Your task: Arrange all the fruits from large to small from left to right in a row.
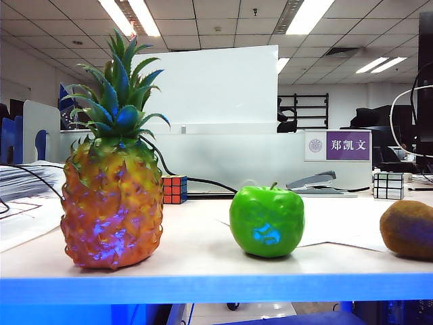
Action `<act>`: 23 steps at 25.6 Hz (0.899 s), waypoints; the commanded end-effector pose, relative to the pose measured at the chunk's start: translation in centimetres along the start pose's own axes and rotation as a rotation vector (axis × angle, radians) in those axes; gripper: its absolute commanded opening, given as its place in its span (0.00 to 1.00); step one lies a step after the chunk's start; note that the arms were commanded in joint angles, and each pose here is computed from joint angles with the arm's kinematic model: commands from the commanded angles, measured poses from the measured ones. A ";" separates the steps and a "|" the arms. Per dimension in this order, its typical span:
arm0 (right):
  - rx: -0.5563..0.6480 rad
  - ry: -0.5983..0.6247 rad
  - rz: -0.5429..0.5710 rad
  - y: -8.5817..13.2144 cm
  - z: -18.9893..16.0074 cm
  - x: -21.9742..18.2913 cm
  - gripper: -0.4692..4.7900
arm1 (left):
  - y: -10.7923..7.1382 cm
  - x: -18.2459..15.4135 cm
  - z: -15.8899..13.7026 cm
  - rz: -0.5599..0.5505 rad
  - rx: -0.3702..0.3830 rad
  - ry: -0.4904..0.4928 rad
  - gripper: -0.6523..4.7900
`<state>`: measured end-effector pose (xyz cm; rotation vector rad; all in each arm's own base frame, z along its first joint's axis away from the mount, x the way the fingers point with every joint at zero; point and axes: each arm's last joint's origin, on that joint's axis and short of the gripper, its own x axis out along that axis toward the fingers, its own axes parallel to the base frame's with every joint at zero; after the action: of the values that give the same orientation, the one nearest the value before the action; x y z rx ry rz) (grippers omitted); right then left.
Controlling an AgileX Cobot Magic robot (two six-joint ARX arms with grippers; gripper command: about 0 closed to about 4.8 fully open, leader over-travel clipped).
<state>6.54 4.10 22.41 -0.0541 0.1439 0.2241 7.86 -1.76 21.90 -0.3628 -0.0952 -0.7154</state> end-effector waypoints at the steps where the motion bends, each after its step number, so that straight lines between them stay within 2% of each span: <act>1: 0.081 -0.088 -0.127 -1.5 0.8 -0.3 0.09 | -0.2 0.0 0.2 -0.009 0.007 -0.009 0.11; 4: 0.118 -0.151 -0.247 -2.9 0.9 -0.4 0.09 | -0.1 0.0 0.2 -0.009 0.005 -0.007 0.11; 6: 0.153 -0.193 -0.272 -3.1 0.5 0.0 0.09 | -0.1 0.0 0.2 -0.008 0.006 -0.008 0.11; 9: 0.177 -0.228 -0.225 -2.9 -0.6 1.0 0.09 | -0.1 0.0 0.2 -0.008 0.005 -0.007 0.11; 13: 0.274 -0.232 -0.160 -3.0 -3.4 2.6 0.09 | -0.1 0.0 0.2 -0.008 0.005 -0.007 0.11; 20: 0.294 -0.211 -0.257 -3.8 -4.8 3.0 0.09 | -0.1 0.0 0.2 -0.008 0.006 -0.007 0.11; 23: 0.286 -0.196 -0.261 -4.2 -5.3 3.2 0.09 | -0.1 0.0 0.2 -0.008 0.006 -0.007 0.11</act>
<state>9.80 0.39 16.65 0.2325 -0.0098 -0.0758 7.86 -1.76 21.89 -0.3633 -0.0937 -0.7155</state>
